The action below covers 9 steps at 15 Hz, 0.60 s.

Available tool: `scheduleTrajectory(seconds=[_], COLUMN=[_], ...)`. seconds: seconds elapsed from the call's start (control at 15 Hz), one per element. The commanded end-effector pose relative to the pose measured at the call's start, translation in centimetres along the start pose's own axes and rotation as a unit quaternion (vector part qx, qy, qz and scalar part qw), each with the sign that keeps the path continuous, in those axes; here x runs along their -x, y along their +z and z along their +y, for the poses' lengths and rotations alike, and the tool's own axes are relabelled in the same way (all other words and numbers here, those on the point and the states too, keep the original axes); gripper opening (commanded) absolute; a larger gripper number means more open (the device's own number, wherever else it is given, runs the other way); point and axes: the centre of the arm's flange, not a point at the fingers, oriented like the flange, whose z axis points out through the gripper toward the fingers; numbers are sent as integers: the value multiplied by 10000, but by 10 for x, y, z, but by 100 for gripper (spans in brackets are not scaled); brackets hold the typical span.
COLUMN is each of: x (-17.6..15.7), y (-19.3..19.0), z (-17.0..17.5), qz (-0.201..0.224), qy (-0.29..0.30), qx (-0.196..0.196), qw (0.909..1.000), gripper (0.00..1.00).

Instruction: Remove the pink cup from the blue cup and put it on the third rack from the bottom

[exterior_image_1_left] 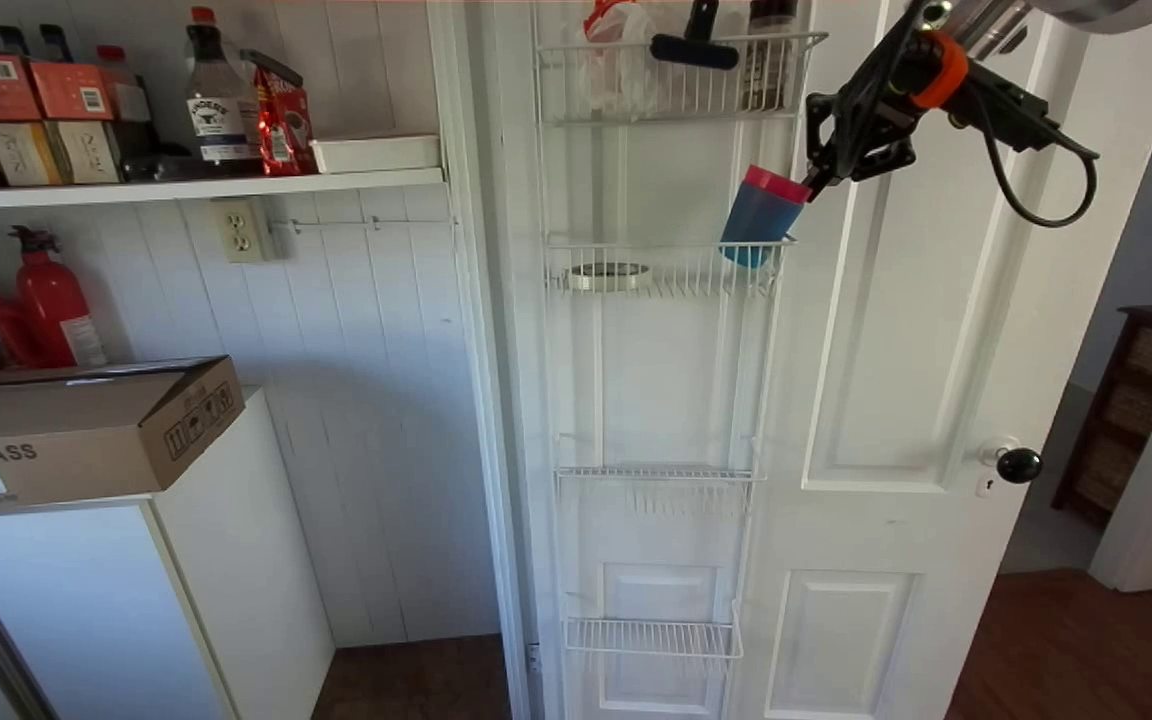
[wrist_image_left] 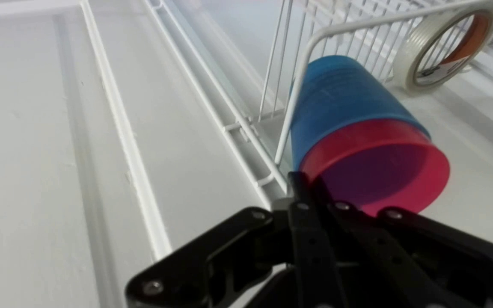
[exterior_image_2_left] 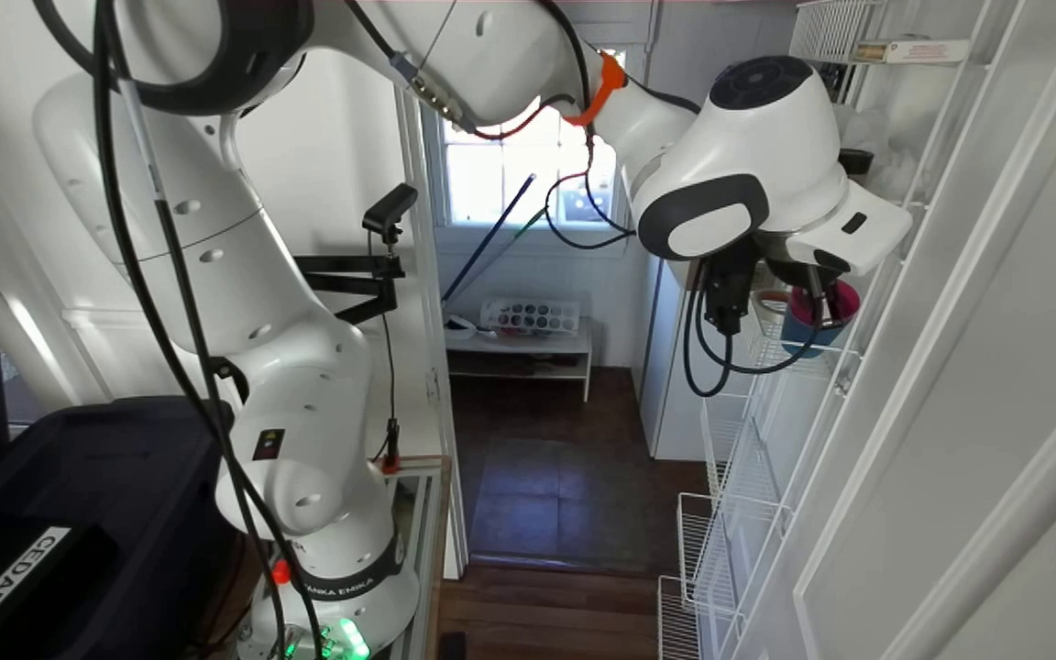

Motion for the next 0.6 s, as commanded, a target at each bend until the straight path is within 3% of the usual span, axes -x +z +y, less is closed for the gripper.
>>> scheduleTrajectory(seconds=[0.0, 0.07, 0.13, 0.2, 0.27, 0.4, 0.47, 0.53], x=[0, 0, 3, 5, 5, 5, 4, 3], y=[-12, -14, -12, -14, -14, -16, -16, -17], z=[-11, -12, -16, -19, -18, -18, -18, -18], qz=[523, -149, 19, -227, -99, -298, -19, -10], qy=[230, 274, 302, 352, 320, 367, 326, 340], qx=[378, 4, 121, 11, 94, 17, 201, 178], qw=[9977, 9995, 9995, 9991, 9994, 9989, 9993, 9993], gripper=[1, 1, 1, 1, 1, 1, 1, 1])
